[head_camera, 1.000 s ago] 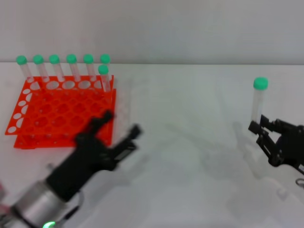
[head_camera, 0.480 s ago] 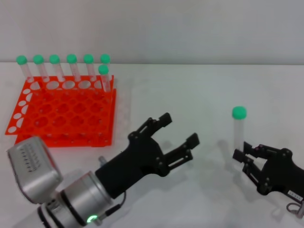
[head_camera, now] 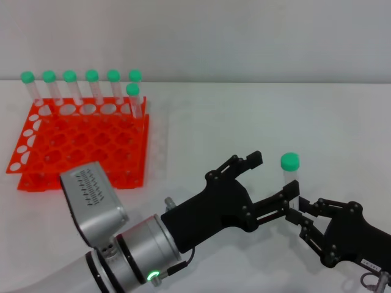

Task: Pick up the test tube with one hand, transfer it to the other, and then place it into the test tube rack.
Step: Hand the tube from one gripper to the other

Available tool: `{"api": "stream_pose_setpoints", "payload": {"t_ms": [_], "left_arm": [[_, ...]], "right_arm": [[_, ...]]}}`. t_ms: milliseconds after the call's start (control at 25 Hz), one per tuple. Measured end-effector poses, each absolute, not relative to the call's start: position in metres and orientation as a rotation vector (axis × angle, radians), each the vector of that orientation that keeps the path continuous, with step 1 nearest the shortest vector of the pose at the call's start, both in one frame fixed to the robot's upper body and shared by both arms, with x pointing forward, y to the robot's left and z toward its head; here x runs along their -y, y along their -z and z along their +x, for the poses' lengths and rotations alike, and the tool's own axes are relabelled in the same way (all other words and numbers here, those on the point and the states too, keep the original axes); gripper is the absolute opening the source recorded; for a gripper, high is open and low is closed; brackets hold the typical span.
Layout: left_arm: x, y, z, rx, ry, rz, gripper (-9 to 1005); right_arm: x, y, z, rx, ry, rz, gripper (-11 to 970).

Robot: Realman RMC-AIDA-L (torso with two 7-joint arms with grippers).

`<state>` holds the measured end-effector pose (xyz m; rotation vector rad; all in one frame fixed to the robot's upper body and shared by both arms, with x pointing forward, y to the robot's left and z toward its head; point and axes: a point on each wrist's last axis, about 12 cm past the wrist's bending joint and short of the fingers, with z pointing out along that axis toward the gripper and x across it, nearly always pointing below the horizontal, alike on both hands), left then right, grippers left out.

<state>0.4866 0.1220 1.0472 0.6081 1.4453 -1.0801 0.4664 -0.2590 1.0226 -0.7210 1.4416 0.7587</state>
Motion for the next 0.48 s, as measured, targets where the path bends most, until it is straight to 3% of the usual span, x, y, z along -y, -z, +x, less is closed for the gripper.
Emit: {"api": "stream_pose_setpoints", "payload": {"t_ms": [440,480], "left_arm": [[-0.109,-1.050,0.491,-1.453,1.085,0.682,852],[-0.109,-1.050,0.491,-1.454,1.085,0.682,752]], "right_arm": [[0.256,-1.024,0.466,-1.428,-0.774,-0.738,256],[0.256,-1.024,0.466,-1.428,-0.774,-0.738,257]]}}
